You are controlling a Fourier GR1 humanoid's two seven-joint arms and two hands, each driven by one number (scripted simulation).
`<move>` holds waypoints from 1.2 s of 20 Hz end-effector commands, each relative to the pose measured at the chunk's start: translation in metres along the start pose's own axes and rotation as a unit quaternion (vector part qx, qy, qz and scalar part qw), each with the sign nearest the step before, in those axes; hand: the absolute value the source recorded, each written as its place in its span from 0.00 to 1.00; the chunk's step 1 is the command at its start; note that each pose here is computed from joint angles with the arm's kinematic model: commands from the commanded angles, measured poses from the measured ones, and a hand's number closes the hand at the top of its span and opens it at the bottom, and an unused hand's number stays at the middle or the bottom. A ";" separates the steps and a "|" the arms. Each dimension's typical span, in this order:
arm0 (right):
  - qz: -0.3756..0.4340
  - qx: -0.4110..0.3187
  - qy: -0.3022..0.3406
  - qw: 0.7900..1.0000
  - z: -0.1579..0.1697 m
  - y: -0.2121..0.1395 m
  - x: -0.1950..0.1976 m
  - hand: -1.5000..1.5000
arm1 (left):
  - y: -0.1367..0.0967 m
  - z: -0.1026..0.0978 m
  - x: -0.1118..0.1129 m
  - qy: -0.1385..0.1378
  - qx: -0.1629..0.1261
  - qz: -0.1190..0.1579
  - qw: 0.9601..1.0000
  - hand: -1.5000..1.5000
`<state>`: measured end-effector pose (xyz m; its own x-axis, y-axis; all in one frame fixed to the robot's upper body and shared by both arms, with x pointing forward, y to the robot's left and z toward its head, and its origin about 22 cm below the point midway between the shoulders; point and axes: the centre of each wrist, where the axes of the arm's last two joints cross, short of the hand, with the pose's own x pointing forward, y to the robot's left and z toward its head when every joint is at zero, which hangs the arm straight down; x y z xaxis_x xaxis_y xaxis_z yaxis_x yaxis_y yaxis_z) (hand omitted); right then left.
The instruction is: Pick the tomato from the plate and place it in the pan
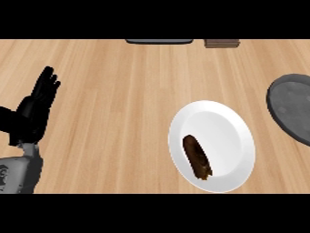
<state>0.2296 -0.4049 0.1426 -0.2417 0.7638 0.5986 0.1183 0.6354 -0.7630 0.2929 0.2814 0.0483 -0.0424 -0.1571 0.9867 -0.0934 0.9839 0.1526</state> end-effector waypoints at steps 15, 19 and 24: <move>0.101 -0.072 0.057 0.991 -0.064 0.014 -0.129 1.00 | -0.021 -0.007 0.013 -0.016 -0.026 0.008 1.000 0.50; 0.029 -0.037 0.084 0.995 -0.077 0.032 -0.130 1.00 | -0.016 -0.017 0.010 -0.017 -0.025 0.002 1.000 0.50; -0.049 0.088 0.140 0.985 -0.062 0.040 -0.144 0.00 | -0.025 -0.013 0.011 -0.016 -0.032 0.004 0.999 0.50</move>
<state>0.3342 -0.4788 0.0542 -0.0137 0.7809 0.6245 0.0555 0.6242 -0.7793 0.3076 0.2572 0.0577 -0.0802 -0.1486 0.9856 -0.0287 0.9888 0.1467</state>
